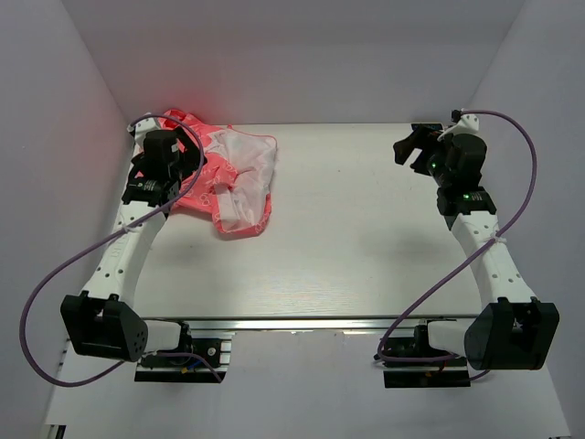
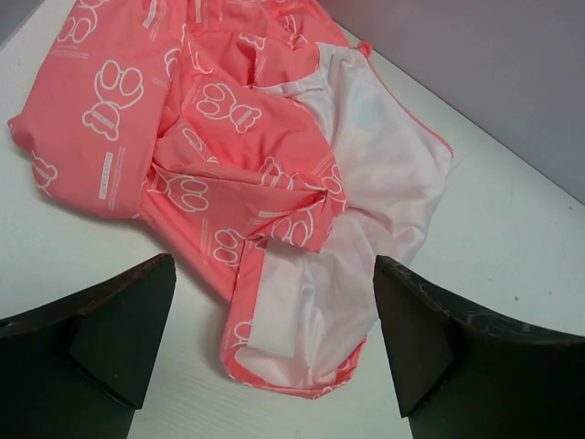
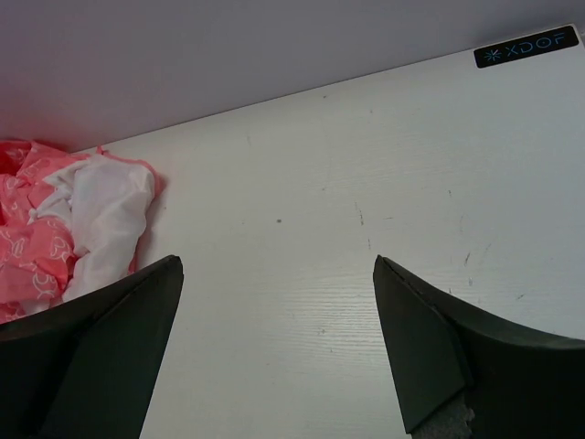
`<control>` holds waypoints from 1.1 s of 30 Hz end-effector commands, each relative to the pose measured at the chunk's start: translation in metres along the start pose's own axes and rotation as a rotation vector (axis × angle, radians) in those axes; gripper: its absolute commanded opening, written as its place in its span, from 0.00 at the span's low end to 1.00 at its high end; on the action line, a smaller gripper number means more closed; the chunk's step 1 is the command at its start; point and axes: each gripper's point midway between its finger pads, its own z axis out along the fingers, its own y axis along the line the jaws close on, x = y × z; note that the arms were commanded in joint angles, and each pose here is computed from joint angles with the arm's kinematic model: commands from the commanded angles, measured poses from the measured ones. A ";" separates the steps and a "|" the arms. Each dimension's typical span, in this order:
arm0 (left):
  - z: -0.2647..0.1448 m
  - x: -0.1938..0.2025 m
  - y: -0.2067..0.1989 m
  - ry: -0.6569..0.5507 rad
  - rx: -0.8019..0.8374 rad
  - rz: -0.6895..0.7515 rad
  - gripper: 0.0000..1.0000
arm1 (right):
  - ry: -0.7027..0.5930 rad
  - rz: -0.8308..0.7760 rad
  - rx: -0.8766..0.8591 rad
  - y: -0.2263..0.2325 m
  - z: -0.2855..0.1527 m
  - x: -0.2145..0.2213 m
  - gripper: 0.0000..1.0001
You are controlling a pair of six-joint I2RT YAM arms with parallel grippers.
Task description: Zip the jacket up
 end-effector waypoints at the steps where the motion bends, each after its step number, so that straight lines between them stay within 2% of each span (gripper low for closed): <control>1: -0.006 -0.008 -0.004 0.002 0.010 -0.033 0.98 | -0.043 -0.036 -0.053 0.011 -0.009 -0.012 0.89; 5: 0.006 -0.003 0.000 0.021 -0.032 -0.005 0.98 | -0.015 -0.037 -0.046 0.008 -0.007 -0.003 0.89; 11: 0.042 -0.014 -0.013 0.028 -0.054 0.042 0.98 | 0.105 -0.035 0.083 -0.015 0.003 0.012 0.89; 12: 0.061 -0.003 -0.013 0.057 -0.071 0.060 0.98 | 0.124 -0.036 0.088 -0.016 0.005 0.015 0.89; 14: 0.080 -0.011 -0.022 0.048 -0.043 0.067 0.98 | 0.178 -0.046 0.057 -0.012 0.011 0.022 0.89; 16: 0.117 0.012 -0.021 0.129 -0.056 0.079 0.98 | 0.225 -0.039 0.019 -0.007 0.017 0.030 0.89; 17: 0.127 -0.001 -0.034 0.113 -0.025 0.078 0.98 | 0.243 -0.032 0.013 -0.005 0.017 0.031 0.89; 18: 0.154 0.024 -0.030 0.173 -0.041 0.097 0.98 | 0.264 -0.028 0.007 -0.005 0.020 0.036 0.89; 20: 0.177 0.019 -0.049 0.168 0.019 0.114 0.98 | 0.286 -0.029 -0.023 0.000 0.021 0.040 0.89; 21: 0.203 0.043 -0.047 0.217 0.020 0.132 0.98 | 0.296 -0.028 -0.030 0.000 0.022 0.044 0.89; 23: 0.221 0.055 -0.061 0.252 0.083 0.142 0.98 | 0.308 -0.020 -0.037 0.000 0.021 0.050 0.89; 24: 0.229 0.047 -0.072 0.231 0.110 0.133 0.98 | 0.308 -0.021 -0.037 0.000 0.020 0.051 0.89; 25: 0.246 0.070 -0.066 0.274 0.095 0.136 0.98 | 0.309 -0.022 -0.034 -0.001 0.019 0.052 0.89; 27: 0.258 0.073 -0.069 0.276 0.085 0.123 0.98 | 0.316 -0.022 -0.027 -0.003 0.018 0.054 0.89; 28: 0.269 0.091 -0.062 0.306 0.064 0.126 0.98 | 0.318 -0.024 -0.015 -0.005 0.017 0.055 0.89; 31: 0.275 0.105 -0.055 0.336 0.043 0.121 0.98 | 0.329 -0.031 0.000 -0.008 0.015 0.056 0.89; 32: 0.275 0.110 -0.053 0.344 0.046 0.122 0.95 | 0.332 -0.029 0.000 -0.008 0.015 0.058 0.89; 33: 0.275 0.114 -0.054 0.350 0.056 0.120 0.72 | 0.335 -0.029 0.001 -0.009 0.015 0.059 0.89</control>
